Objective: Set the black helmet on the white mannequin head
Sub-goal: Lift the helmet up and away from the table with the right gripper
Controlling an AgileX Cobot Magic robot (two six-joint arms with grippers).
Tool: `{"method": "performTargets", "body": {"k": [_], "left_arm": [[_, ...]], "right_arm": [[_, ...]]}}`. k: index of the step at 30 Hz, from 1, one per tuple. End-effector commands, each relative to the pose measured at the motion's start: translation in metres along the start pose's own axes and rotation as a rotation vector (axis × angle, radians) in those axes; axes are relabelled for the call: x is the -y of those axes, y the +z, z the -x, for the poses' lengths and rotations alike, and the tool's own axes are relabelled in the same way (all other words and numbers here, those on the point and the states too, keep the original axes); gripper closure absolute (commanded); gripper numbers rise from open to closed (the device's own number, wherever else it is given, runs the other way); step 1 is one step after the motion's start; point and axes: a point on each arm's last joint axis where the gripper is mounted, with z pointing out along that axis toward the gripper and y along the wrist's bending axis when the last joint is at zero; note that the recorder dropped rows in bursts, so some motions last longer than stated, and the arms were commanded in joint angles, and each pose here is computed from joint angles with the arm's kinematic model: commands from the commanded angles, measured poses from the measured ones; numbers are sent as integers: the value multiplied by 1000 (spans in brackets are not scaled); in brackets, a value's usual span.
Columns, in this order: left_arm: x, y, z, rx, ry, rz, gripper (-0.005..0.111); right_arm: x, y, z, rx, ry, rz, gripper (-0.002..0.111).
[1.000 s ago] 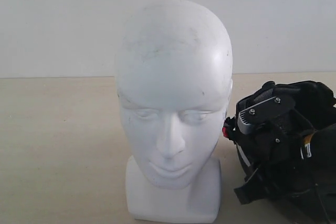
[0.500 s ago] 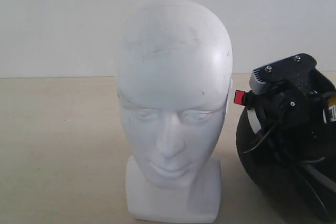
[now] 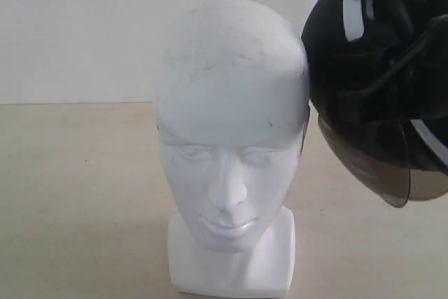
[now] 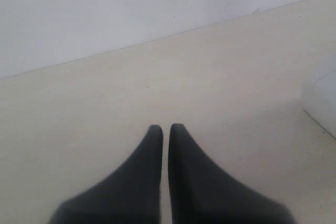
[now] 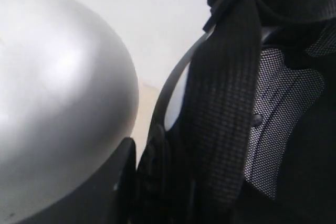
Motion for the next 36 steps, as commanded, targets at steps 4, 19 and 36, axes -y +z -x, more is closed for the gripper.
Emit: {"method": "performTargets", "body": {"k": [4,19,36], "left_arm": [[0,0,-1,-1,-1,3,102],[0,0,-1,-1,-1,3,102],[0,0,-1,-1,-1,3,102]], "right_arm": [[4,-40,17,459,-176,-110,108],[28,-62,-14,639,-54,-410,108],[-2,-92,46,1170,210,129,108]]}}
